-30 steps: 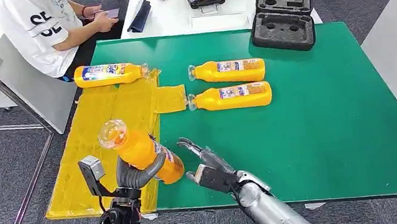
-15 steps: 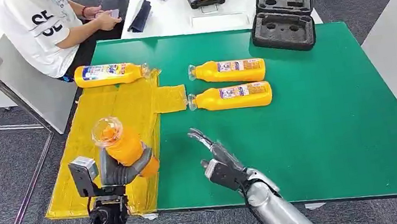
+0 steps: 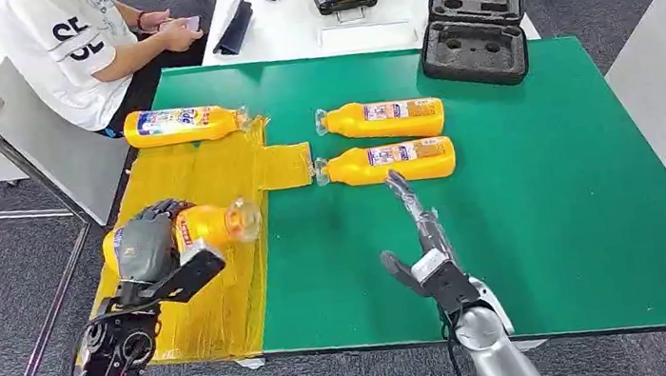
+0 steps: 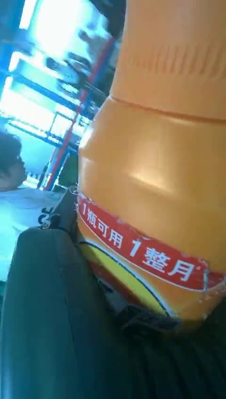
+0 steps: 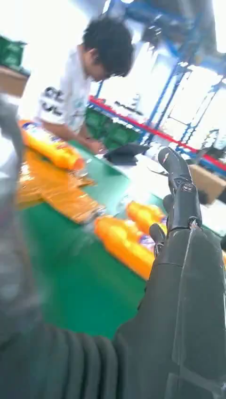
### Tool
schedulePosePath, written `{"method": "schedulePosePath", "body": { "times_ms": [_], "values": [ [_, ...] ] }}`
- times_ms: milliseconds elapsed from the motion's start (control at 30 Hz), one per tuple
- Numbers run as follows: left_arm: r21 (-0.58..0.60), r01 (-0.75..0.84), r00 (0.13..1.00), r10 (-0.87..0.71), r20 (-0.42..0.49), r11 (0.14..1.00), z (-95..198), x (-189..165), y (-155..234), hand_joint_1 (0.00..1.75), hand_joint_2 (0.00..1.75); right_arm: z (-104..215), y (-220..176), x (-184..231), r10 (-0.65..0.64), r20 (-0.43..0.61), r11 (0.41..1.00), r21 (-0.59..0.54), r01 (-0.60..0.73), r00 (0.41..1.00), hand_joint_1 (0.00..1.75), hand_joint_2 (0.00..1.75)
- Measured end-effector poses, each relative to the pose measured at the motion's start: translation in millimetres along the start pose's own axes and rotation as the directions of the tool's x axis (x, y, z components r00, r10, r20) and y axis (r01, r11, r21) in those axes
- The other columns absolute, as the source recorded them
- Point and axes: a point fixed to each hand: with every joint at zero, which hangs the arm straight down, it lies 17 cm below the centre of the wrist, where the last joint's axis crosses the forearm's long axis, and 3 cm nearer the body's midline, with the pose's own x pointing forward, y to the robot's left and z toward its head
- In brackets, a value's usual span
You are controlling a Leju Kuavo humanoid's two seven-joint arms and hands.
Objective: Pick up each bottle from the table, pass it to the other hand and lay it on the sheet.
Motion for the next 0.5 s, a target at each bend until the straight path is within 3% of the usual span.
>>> {"method": "schedulePosePath", "body": {
  "times_ms": [133, 233, 267, 367, 500],
  "values": [
    [-0.117, 0.110, 0.994, -0.112, -0.013, 0.987, 5, -22, -17, 1.52, 1.75, -1, -12, 9, -0.001, 0.021, 1.000, -0.030, 0.002, 1.000, 0.00, 1.75],
    [-0.134, 0.135, 0.990, -0.138, -0.016, 0.982, 4, -31, -16, 1.47, 1.75, -3, -15, 12, -0.002, 0.031, 0.999, -0.041, 0.003, 1.000, 0.00, 1.75],
    [-0.137, 0.139, 0.990, -0.143, -0.016, 0.981, 4, -33, -15, 1.55, 1.75, -3, -16, 13, -0.001, 0.033, 0.999, -0.044, 0.003, 0.999, 0.00, 1.75],
    [-0.168, 0.160, 0.986, -0.164, -0.011, 0.973, 5, -38, -19, 1.59, 1.75, -3, -18, 15, -0.001, 0.038, 0.999, -0.051, 0.003, 0.999, 0.00, 1.75],
    [-0.299, 0.186, 0.981, -0.192, 0.010, 0.936, 1, -52, -36, 1.52, 1.75, -4, -20, 19, -0.003, 0.055, 0.998, -0.059, 0.007, 0.998, 0.00, 1.75]
  ]
}}
